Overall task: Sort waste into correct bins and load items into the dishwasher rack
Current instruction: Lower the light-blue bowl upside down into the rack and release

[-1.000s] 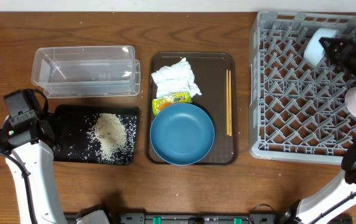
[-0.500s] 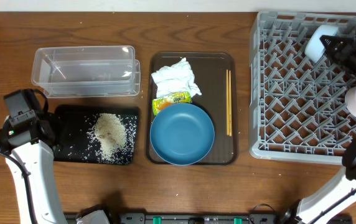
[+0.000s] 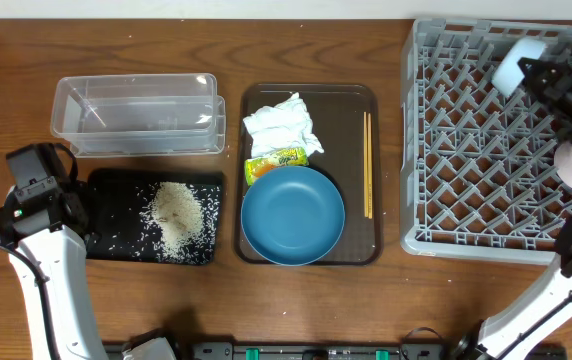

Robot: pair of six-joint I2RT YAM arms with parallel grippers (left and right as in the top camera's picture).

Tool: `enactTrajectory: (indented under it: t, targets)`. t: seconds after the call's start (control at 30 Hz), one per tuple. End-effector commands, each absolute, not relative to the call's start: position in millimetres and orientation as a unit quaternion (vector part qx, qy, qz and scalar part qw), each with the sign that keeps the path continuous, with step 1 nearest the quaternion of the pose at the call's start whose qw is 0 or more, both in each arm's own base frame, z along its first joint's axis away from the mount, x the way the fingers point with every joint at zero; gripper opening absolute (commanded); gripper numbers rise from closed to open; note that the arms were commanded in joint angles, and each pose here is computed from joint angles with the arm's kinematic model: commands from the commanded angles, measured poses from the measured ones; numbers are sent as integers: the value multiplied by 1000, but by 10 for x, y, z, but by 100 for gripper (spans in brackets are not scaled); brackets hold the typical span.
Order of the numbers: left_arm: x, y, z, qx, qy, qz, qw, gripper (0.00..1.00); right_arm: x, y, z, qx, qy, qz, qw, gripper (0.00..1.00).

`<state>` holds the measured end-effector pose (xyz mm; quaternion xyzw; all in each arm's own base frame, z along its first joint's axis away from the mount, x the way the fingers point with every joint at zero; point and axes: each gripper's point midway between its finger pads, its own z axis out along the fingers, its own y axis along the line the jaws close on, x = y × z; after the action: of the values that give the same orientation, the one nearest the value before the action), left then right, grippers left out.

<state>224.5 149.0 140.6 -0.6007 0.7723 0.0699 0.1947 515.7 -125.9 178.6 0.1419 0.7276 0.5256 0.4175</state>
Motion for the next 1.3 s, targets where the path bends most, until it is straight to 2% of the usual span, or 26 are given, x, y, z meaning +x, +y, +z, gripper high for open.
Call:
enactTrajectory:
  t: [0.0,0.27,0.47,0.5,0.57,0.6,0.67,0.7,0.73,0.87,0.97,1.1,1.2,1.27]
  targets:
    - [2266,1526,1469,-606,765,70,204,91,5053,-1402,1720,177,717,551,388,2]
    - [2266,1526,1469,-606,765,70,204,91,4926,-1698,1805,261,716,525,380,8]
    - [2266,1526,1469,-606,765,70,204,91,4736,-1799,1955,339,743,435,380,13]
    - [2266,1526,1469,-606,765,70,204,91,4679,-1841,1993,357,746,412,382,18]
    - [2266,1526,1469,-606,765,70,204,91,4576,-1905,2092,382,752,370,390,36]
    - [2266,1526,1469,-606,765,70,204,91,4535,-1931,2152,387,754,352,397,48]
    - [2266,1526,1469,-606,765,70,204,91,4444,-1976,2302,395,756,318,413,86]
    - [2266,1526,1469,-606,765,70,204,91,4404,-1992,2373,400,755,305,420,94]
    - [2267,1526,1469,-606,765,70,204,91,4379,-1990,2449,399,754,297,428,96]
    - [2266,1526,1469,-606,765,70,204,91,4378,-1880,2635,383,755,291,446,91]
    - [2266,1526,1469,-606,765,70,204,91,4438,-1792,2605,380,762,279,444,87]
    - [2267,1526,1469,-606,765,70,204,91,4531,-1814,2397,399,781,183,445,82]
    - [2266,1526,1469,-606,765,70,204,91,4645,-1893,2266,409,783,104,457,70]
    - [2266,1526,1469,-606,765,70,204,91,4774,-1923,2206,387,789,64,472,67]
